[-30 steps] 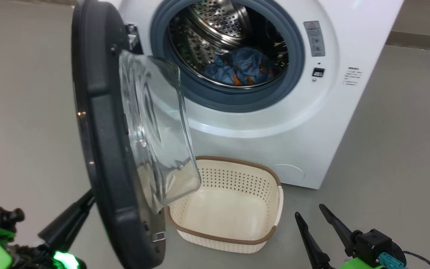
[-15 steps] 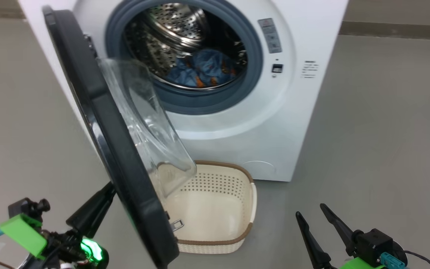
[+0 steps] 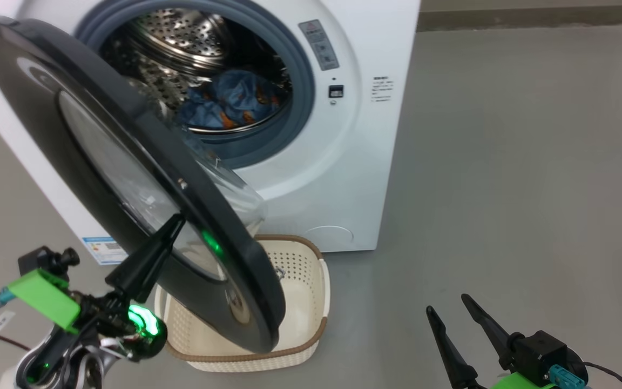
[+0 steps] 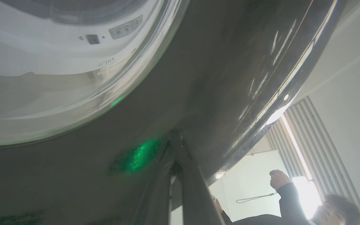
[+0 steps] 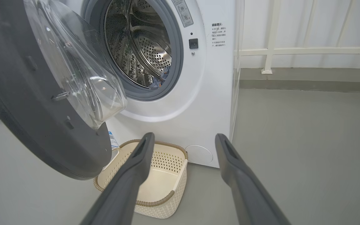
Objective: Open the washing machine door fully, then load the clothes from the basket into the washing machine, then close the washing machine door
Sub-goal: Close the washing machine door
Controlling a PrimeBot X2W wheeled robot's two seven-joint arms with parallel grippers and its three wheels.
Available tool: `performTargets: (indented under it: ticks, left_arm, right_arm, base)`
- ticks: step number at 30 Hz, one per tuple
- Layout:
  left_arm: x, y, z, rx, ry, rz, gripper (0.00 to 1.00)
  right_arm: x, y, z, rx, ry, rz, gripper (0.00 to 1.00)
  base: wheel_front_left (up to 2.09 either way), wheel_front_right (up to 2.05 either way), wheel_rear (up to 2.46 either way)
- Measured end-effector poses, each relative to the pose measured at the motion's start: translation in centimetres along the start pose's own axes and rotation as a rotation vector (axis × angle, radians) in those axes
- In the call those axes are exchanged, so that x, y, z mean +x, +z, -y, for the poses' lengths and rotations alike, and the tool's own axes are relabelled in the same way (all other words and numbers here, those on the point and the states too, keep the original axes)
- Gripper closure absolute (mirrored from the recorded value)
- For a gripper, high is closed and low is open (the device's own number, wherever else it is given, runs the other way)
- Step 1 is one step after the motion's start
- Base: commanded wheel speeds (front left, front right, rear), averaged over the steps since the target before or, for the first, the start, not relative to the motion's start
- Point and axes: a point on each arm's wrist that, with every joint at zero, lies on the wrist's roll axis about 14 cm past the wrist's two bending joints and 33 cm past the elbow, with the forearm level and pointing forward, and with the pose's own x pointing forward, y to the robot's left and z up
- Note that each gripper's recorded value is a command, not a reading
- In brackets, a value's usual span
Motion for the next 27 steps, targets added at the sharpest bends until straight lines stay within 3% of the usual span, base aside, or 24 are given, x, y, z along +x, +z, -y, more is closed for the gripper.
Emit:
performTargets:
  ticks: [18,27]
  left_arm:
    - [4.1,-1.2,-0.9,0.002,0.019,-0.046,1.00]
    - [3.7,-0.4,-1.9,0.145,0.109,0.014,1.00]
  right_arm:
    - [-1.2,0.0,1.5,0.002,-0.057,0.000,0.00]
    - [-1.0,0.0,1.2,0.005,-0.049,0.002,0.00]
  base:
    - [0.00,0.00,0.00]
    - [0.00,0.00,0.00]
